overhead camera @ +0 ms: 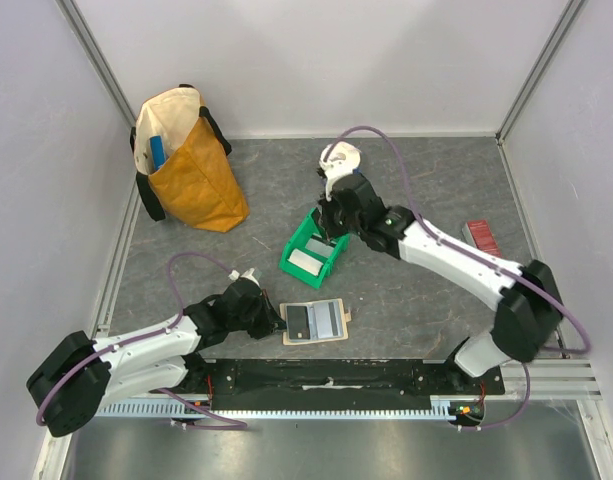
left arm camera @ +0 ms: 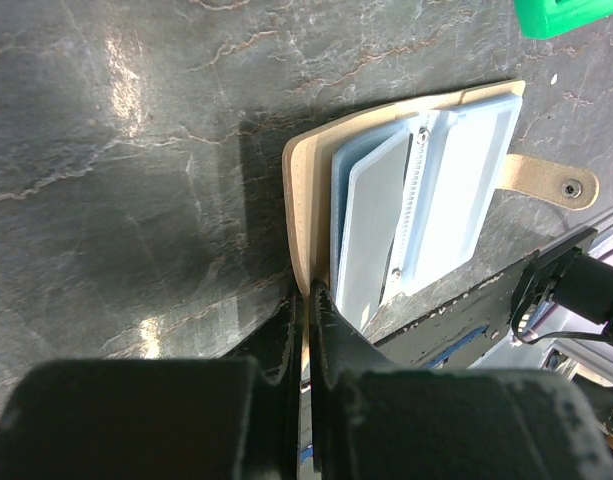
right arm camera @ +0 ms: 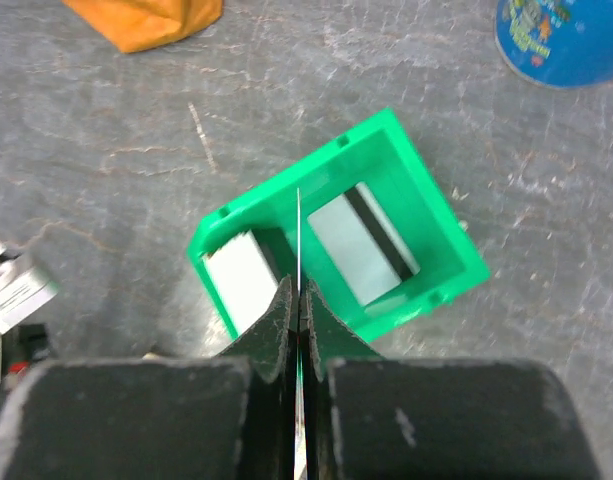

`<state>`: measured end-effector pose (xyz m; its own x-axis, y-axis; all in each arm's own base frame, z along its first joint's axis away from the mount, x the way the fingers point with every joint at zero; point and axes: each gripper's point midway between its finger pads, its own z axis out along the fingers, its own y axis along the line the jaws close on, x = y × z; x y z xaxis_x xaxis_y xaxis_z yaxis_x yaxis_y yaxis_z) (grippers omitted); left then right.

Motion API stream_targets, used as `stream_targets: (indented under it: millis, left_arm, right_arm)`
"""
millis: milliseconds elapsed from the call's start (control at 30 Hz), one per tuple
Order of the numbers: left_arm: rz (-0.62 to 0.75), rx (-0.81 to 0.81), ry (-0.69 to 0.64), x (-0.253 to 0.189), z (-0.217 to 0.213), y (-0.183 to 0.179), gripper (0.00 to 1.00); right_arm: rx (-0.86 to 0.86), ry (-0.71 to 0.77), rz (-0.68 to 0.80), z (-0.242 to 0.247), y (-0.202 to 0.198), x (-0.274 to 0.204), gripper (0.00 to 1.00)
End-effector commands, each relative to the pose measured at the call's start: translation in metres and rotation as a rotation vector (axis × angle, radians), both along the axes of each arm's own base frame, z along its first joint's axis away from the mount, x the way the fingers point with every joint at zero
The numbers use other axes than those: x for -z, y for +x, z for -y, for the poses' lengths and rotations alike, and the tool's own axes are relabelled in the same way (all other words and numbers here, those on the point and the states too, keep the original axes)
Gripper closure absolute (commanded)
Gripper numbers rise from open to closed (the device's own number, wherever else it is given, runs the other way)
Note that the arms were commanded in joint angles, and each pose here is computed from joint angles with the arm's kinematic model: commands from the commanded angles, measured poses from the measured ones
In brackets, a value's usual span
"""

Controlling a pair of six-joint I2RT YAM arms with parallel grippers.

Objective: Put the credit cards into the card holder
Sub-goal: Pick up the credit card from the storage box, then turn over the card slot in the card holder.

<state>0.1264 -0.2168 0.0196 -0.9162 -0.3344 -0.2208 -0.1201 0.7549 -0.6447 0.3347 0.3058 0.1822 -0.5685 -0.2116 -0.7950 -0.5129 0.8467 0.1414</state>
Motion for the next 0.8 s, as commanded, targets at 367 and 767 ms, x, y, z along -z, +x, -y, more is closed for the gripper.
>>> stream_targets:
  millis: [367, 767]
  left_arm:
    - [0.054, 0.045, -0.044, -0.022, 0.013, 0.008, 0.98]
    - [0.061, 0.050, -0.088, -0.030, 0.017, 0.006, 0.98]
  right_arm:
    - [0.278, 0.432, -0.044, -0.032, -0.138, 0.015, 1.00]
    - [0.324, 0.393, 0.015, -0.079, -0.169, 0.041, 1.00]
